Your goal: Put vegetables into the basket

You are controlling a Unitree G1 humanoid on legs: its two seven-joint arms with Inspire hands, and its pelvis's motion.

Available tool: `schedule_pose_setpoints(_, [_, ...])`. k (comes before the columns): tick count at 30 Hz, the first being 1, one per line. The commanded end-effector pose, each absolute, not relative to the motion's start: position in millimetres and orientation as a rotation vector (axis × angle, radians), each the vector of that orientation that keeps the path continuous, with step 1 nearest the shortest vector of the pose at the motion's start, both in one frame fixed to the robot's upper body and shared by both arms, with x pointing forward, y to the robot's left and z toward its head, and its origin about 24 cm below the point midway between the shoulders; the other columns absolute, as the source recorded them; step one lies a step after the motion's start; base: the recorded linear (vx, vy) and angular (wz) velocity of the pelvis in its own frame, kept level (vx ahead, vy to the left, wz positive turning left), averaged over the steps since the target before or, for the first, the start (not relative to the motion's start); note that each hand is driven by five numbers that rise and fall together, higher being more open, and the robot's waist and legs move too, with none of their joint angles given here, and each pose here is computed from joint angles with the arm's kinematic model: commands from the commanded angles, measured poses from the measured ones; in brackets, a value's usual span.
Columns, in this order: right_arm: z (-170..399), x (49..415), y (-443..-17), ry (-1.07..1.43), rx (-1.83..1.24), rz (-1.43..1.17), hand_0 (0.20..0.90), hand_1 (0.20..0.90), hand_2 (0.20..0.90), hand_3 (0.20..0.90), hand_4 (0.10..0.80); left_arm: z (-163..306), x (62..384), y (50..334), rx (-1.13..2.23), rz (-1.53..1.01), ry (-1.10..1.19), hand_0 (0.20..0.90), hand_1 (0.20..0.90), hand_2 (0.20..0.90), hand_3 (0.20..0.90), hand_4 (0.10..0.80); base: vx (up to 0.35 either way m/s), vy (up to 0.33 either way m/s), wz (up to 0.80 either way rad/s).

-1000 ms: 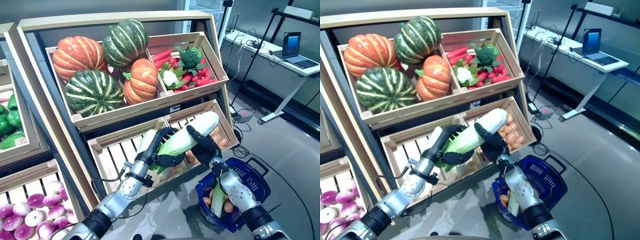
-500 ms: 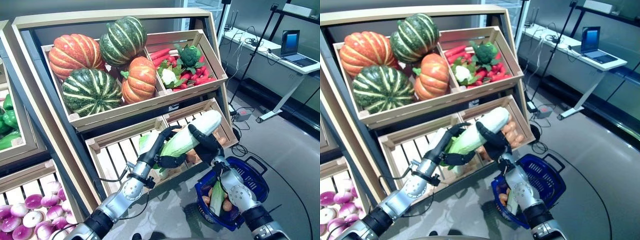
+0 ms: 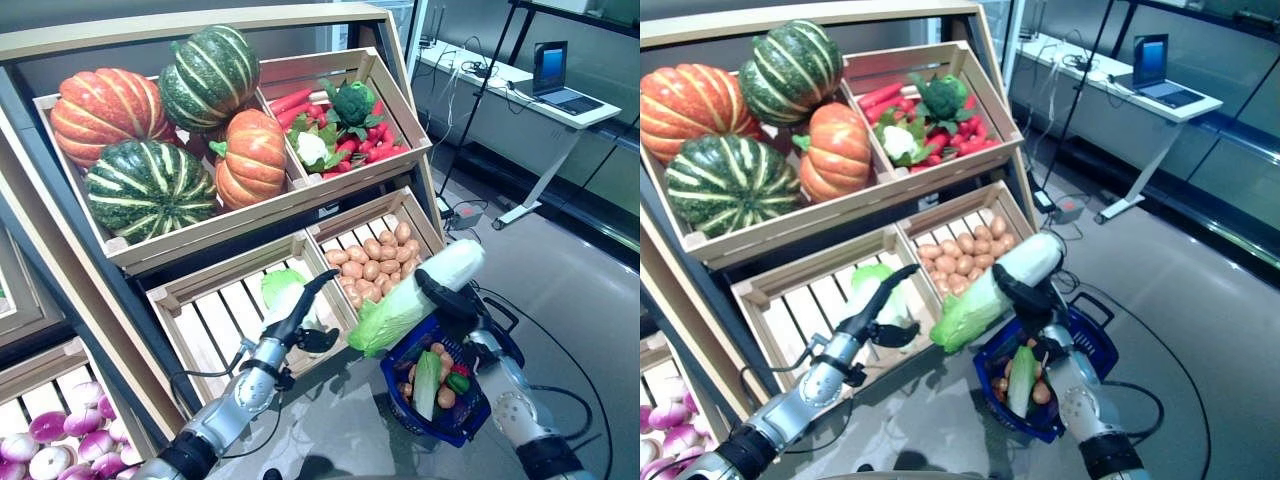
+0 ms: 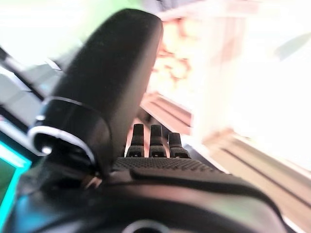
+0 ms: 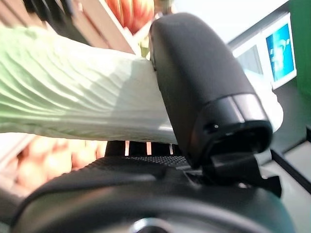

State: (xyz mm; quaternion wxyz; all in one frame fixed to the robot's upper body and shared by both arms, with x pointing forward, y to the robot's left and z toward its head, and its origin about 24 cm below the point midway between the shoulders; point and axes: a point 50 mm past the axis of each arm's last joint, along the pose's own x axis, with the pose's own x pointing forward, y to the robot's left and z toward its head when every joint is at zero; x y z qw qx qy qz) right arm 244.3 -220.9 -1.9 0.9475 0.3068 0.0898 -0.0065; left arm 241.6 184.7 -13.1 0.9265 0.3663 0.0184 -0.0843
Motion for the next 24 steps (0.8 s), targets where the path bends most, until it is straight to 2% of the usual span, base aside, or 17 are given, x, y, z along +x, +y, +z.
schedule_pose_setpoints(1, [59, 269, -252, -0.164, 0.559, -0.056, 0.3, 0.3, 0.3, 0.3, 0.4, 16, 267, 198, 0.763, -0.048, -0.092, 0.9, 0.9, 0.9, 0.9, 0.8, 0.0, 0.0, 0.0])
schedule_pose_setpoints(7, [50, 262, -283, -0.14, 0.503, -0.23, 0.3, 0.3, 0.3, 0.3, 0.4, 7, 269, 220, 0.666, 0.084, 0.015, 0.9, 0.9, 0.9, 0.9, 0.8, 0.003, -0.002, -0.01])
schedule_pose_setpoints(12, [30, 254, -321, -0.006, 0.382, -0.428, 0.3, 0.3, 0.3, 0.3, 0.4, 14, 275, 233, 0.448, 0.18, 0.046, 0.9, 0.9, 0.9, 0.9, 0.8, 0.023, -0.037, -0.11])
schedule_pose_setpoints(15, [30, 258, -330, 0.007, 0.381, -0.47, 0.3, 0.3, 0.3, 0.3, 0.4, 24, 283, 230, 0.377, 0.18, 0.021, 0.9, 0.9, 0.9, 0.9, 0.8, -0.146, -0.13, -0.03])
schedule_pose_setpoints(18, [58, 289, -337, -0.066, 0.377, -0.502, 0.3, 0.3, 0.3, 0.3, 0.4, 64, 311, 221, 0.356, 0.15, -0.127, 0.9, 0.9, 0.9, 0.9, 0.8, -0.439, -0.187, -0.09])
schedule_pose_setpoints(24, [97, 311, -361, -0.125, 0.334, -0.592, 0.3, 0.3, 0.3, 0.3, 0.4, 85, 327, 206, 0.297, 0.13, -0.185, 0.9, 0.9, 0.9, 0.9, 0.8, -0.185, -0.034, 0.05])
